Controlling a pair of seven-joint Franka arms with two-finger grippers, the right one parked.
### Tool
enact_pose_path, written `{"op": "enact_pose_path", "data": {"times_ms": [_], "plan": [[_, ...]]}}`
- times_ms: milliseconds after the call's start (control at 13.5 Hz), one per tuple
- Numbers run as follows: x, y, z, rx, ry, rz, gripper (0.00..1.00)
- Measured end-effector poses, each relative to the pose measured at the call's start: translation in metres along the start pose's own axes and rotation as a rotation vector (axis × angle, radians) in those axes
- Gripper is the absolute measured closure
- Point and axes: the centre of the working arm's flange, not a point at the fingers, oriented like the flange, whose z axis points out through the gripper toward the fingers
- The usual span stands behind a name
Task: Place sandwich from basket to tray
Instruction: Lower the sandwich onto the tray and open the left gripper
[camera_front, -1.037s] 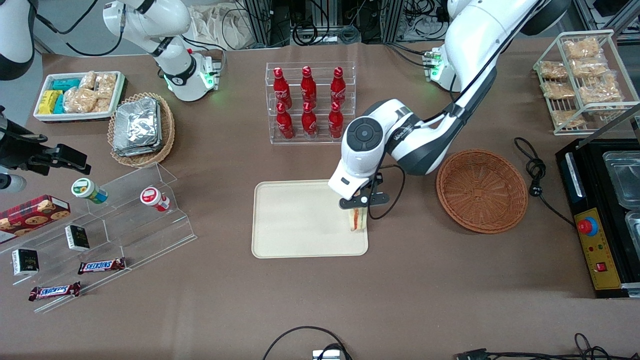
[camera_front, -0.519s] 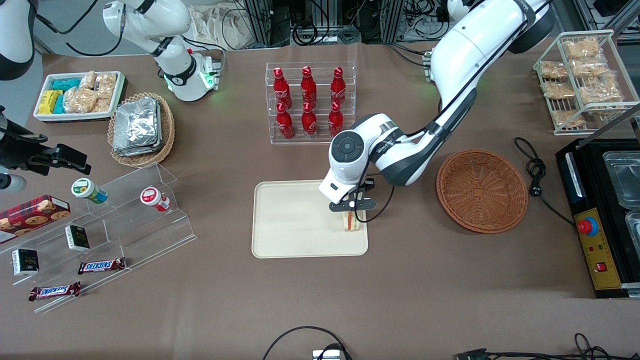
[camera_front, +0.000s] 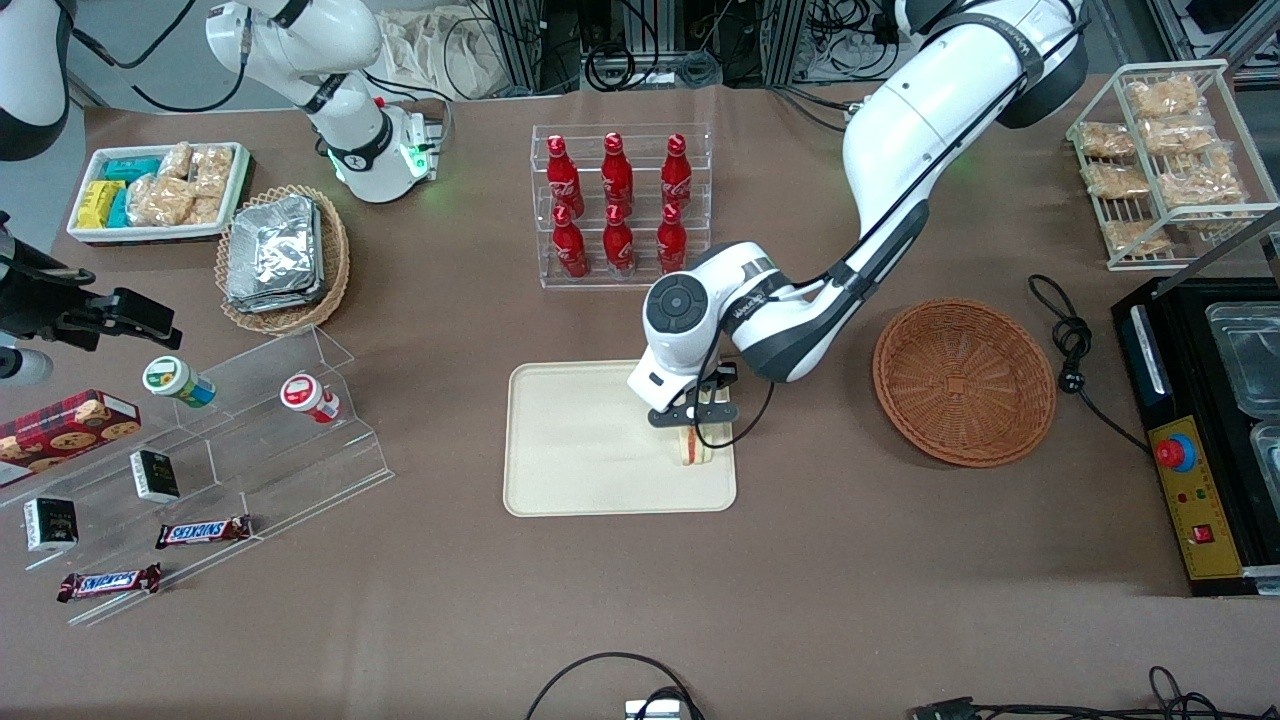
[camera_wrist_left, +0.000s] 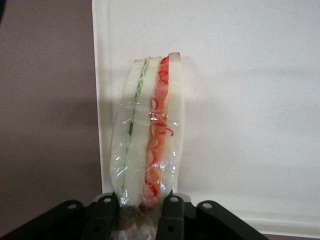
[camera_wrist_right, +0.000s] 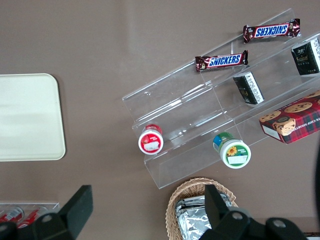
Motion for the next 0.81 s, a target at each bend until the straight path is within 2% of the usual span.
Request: {"op": "enact_pose_path", "data": {"times_ms": [74,444,593,741,815], "plan": [[0.001,0.0,0.001,-0.001,0.0,-0.001,0.67],[0.005,0.001,-0.005,-0.008,0.01,-0.009,0.2],[0.014,0.001,-0.018,-0.027,0.03,-0.027,0.15],[0.026,-0.004,-0.042,-0.028,0.051,-0.077,0.09],[0.033,-0.009,-0.058,-0.03,0.066,-0.113,0.02]]}}
